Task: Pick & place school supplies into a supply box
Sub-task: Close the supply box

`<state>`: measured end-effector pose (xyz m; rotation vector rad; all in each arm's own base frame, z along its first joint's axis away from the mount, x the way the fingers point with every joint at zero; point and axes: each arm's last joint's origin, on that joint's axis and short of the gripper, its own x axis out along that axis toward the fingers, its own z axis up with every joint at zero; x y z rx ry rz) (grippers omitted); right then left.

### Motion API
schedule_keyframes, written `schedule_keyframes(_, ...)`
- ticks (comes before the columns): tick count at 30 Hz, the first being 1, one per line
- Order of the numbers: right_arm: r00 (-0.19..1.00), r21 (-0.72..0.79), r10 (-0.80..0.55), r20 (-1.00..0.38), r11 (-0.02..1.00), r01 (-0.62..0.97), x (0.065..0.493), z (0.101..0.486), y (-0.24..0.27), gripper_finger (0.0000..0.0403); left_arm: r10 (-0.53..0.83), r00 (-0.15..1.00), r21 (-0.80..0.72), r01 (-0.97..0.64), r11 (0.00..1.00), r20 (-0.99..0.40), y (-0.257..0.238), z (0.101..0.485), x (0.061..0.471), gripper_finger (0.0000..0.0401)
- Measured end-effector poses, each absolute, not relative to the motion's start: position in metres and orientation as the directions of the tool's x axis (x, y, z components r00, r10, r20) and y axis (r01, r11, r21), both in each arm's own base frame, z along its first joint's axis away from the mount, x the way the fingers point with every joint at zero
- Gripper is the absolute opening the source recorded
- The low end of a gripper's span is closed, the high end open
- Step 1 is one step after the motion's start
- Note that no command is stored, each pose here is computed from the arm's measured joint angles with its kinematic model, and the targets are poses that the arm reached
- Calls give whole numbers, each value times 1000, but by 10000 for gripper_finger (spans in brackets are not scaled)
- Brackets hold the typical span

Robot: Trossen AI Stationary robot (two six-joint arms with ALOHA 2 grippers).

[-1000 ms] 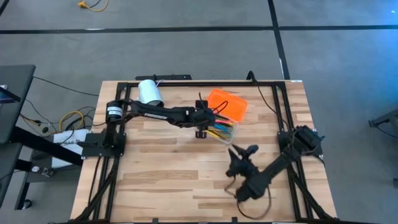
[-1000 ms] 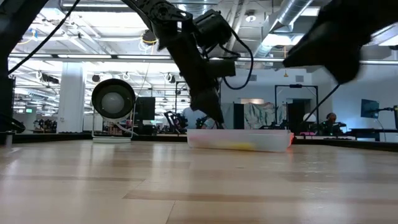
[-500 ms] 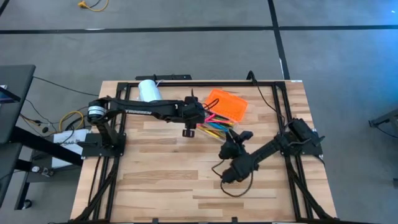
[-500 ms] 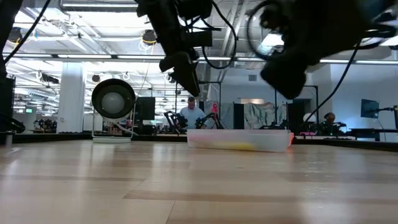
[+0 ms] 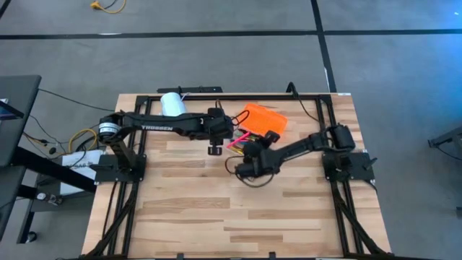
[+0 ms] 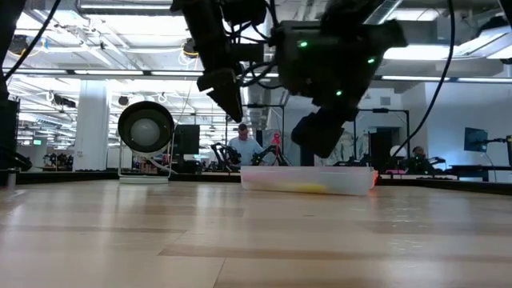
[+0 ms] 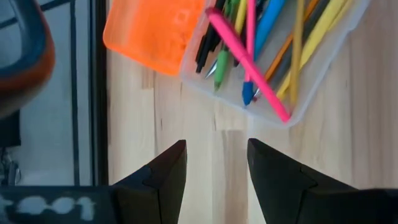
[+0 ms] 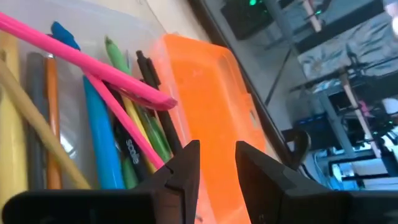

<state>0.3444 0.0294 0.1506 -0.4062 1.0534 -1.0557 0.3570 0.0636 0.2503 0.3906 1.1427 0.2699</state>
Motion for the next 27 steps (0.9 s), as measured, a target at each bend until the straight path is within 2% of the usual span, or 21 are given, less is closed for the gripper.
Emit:
schedule_keyframes(4,131,-702,-842,-523,513,495,350,157,27,98,404,376,431,-13,902,-834,66,250,355,161)
schedule_keyframes(10,252,-653,-814,-523,573,495,350,190,36,98,402,365,434,6,901,-840,66,250,353,161)
schedule_keyframes(17,417,-521,-586,-695,810,271,337,237,45,98,364,396,413,44,910,-843,73,260,346,161)
schedule_keyframes(23,368,-530,-561,-742,826,191,316,257,27,98,260,442,342,115,933,-859,85,266,341,161)
schedule_keyframes(27,366,-481,-510,-778,859,176,303,245,10,98,206,457,287,114,951,-865,104,261,335,161)
